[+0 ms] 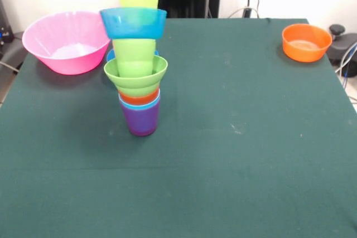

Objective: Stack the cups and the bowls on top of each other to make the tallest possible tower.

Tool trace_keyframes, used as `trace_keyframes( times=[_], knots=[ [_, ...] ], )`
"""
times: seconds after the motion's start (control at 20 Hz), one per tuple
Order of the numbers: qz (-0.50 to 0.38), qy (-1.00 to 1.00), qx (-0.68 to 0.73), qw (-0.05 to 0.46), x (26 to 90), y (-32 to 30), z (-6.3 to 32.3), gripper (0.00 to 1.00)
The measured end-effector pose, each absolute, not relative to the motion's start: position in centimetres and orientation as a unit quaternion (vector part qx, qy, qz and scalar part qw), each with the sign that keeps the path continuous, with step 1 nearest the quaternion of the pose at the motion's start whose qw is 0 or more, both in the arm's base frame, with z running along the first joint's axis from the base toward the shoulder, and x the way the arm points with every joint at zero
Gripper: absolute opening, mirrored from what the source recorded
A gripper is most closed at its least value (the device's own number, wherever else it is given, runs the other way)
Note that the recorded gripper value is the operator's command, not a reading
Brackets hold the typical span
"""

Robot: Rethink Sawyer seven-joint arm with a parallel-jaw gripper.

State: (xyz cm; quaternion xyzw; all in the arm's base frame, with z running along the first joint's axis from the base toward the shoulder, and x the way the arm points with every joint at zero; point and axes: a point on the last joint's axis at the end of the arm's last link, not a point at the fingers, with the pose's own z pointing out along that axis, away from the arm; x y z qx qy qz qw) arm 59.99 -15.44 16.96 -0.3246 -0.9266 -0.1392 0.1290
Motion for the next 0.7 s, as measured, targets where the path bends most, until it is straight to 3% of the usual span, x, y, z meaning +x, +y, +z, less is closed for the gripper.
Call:
trace_keyframes(
  times=[0.7],
  knots=[
    [-0.149, -0.926, -0.316, 0.144, 59.6, -14.7, 15.1, 0.00]
  ],
)
